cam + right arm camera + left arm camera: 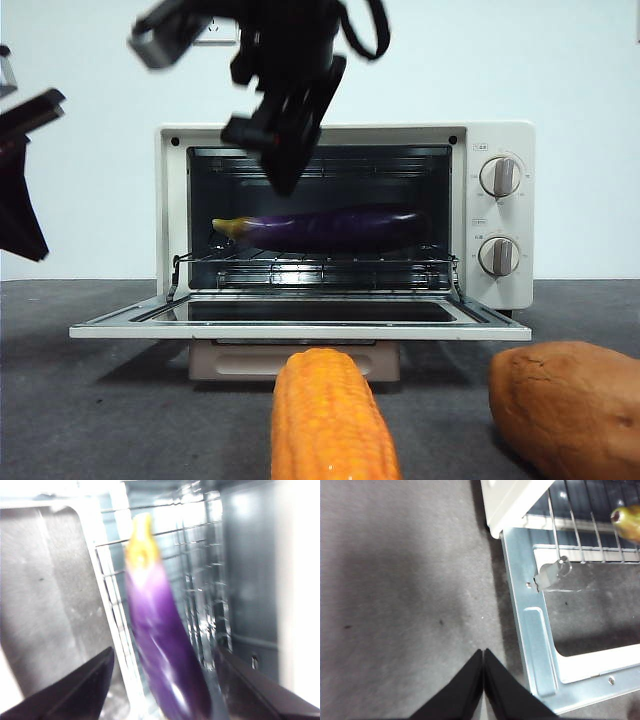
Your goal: Take the eggplant from the table,put the eggplant in the oven
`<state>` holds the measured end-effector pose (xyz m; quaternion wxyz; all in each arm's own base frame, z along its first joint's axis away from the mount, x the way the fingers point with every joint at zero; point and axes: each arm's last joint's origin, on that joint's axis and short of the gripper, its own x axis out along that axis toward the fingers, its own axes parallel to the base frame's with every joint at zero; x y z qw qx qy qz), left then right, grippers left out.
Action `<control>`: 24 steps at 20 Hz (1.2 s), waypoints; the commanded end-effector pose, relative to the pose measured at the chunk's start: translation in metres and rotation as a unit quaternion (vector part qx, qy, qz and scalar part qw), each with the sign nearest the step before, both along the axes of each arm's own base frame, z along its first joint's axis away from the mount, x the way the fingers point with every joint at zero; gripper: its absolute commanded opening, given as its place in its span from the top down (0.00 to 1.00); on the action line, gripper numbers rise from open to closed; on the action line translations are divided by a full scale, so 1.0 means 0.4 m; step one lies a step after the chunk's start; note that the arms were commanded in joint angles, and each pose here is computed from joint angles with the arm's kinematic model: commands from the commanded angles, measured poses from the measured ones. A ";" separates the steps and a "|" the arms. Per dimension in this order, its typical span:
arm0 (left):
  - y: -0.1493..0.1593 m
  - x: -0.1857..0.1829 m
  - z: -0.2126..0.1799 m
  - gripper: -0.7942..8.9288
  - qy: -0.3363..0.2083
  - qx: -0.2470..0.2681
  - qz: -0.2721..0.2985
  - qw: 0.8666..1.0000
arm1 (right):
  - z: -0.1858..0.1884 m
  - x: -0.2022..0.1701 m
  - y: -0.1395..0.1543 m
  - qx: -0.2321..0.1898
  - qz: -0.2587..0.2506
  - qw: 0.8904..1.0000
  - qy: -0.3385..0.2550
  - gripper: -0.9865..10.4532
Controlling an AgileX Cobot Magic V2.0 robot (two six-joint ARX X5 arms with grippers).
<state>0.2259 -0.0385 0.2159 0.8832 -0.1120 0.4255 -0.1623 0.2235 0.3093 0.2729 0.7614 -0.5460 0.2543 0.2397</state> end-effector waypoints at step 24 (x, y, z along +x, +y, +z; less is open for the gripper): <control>0.001 0.121 -0.234 0.91 0.120 -0.261 -0.176 0.941 | 0.418 -0.304 -0.427 0.266 -0.039 0.962 -0.047 0.91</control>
